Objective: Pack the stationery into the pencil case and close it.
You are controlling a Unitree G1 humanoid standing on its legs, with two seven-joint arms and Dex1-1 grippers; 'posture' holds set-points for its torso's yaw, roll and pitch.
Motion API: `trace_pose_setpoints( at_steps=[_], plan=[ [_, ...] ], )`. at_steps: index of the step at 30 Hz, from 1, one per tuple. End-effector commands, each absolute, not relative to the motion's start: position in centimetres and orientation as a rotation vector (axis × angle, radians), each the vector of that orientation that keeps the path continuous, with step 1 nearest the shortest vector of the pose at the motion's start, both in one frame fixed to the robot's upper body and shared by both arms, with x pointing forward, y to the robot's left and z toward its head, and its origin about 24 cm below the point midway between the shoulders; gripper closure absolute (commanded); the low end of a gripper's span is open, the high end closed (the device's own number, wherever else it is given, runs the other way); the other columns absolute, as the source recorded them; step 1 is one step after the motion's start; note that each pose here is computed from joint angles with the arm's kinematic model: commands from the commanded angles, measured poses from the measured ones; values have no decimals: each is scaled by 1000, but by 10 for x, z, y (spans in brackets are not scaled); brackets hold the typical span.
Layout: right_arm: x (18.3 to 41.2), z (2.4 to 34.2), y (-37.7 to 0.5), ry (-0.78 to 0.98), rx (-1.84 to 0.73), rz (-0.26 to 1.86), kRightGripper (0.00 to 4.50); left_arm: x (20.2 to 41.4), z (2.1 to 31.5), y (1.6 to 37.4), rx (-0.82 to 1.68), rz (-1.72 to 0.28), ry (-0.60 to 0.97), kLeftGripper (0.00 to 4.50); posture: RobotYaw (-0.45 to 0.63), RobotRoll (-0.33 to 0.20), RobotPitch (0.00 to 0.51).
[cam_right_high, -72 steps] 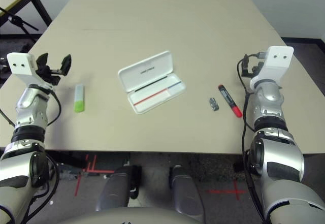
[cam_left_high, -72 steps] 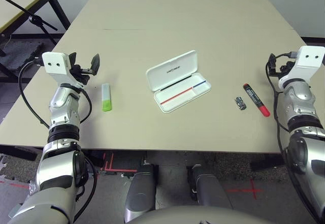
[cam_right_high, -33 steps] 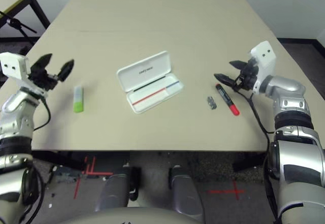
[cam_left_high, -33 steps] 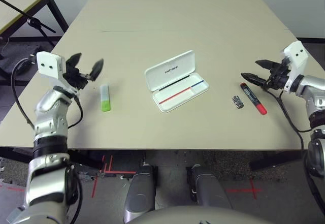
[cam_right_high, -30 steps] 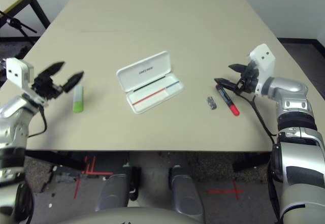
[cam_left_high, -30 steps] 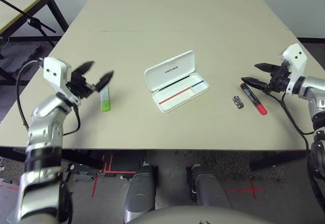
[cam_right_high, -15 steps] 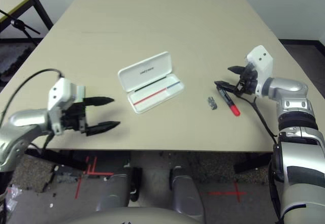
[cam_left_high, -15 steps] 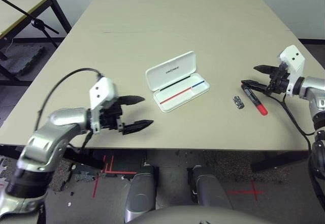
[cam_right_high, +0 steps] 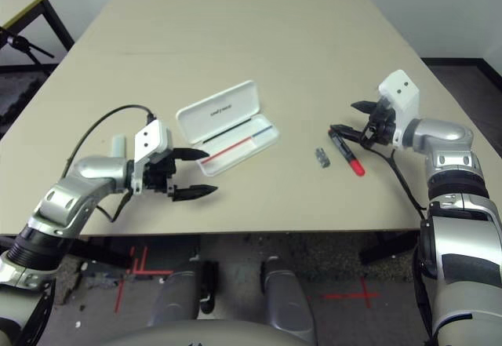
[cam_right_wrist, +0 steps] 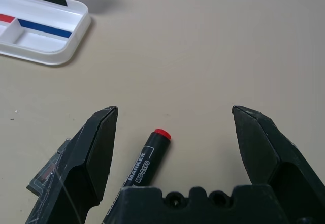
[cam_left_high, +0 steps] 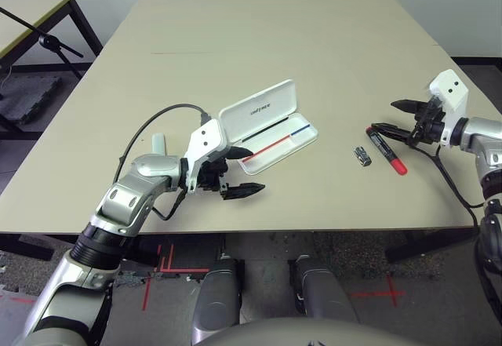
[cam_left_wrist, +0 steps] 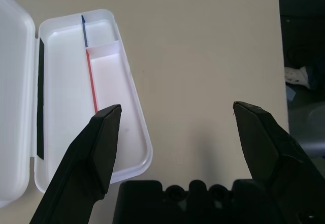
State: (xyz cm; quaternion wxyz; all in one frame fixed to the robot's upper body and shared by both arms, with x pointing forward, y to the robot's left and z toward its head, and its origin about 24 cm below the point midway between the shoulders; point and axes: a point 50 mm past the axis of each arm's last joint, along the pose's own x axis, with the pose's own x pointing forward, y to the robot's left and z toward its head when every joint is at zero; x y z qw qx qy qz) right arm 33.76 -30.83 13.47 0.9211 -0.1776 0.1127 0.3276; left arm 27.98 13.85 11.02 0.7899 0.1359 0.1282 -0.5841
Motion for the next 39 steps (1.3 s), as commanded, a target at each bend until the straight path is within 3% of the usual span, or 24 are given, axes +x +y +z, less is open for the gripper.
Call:
trace_pose_setpoints(
  at_steps=[1,23,26,35,36,39],
  plan=[
    [337,131,-307,242,-366,676,0,285,100,136,310,-1268,313,63,47,0,72],
    [335,131,-310,223,-363,651,0,288,70,130,398,-1297,508,177,20,0,84],
    [335,131,-309,217,-360,648,0,289,69,130,408,-1295,530,785,16,0,87],
    [334,129,-309,212,-357,642,0,296,70,131,440,-1274,567,4212,3,0,85],
    [333,128,-309,213,-357,641,0,296,71,130,440,-1275,567,4466,2,0,85],
    [332,125,-308,215,-357,643,0,298,74,130,445,-1283,566,4466,-2,0,83]
  ],
)
